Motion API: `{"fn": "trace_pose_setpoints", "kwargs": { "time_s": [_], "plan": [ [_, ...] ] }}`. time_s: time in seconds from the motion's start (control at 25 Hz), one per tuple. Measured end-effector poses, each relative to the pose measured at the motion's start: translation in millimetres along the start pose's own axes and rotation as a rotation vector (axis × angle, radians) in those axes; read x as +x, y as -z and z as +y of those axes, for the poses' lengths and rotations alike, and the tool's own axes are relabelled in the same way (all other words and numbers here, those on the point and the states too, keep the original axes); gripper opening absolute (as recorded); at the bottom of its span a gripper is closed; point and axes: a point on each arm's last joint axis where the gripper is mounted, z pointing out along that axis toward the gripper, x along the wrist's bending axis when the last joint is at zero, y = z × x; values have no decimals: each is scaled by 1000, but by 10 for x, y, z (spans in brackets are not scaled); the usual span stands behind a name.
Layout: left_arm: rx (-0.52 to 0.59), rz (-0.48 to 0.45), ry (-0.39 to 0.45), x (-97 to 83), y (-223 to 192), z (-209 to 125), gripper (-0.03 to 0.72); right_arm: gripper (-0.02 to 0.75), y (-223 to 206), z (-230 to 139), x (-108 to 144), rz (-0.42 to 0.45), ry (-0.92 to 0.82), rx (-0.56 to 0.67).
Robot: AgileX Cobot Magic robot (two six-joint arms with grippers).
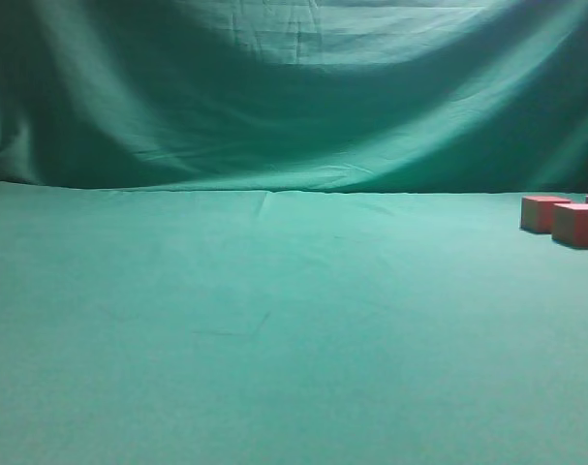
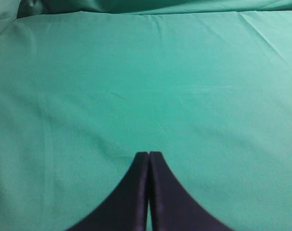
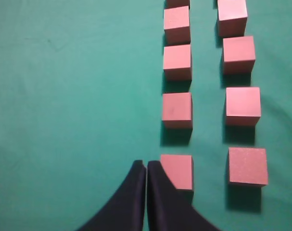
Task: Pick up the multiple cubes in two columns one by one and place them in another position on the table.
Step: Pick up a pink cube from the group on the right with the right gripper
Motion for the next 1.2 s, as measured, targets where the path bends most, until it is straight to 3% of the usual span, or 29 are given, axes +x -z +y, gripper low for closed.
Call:
{"fn": "trace_pose_setpoints", "kwargs": {
  "time_s": [0.24,0.52,0.72,1.08,1.2],
  "plan": [
    [0,0,0,0,0,0,0,0,5,92,19,10,97,71],
    [0,0,0,0,0,0,0,0,92,239,-104,-162,76,296],
    [0,0,0,0,0,0,0,0,51,257,-46,-163,91,322],
    [0,0,0,0,0,0,0,0,-388,226,157,-193,148,463],
    [0,0,0,0,0,0,0,0,-553,216,184,-254,157,479]
  ]
}}
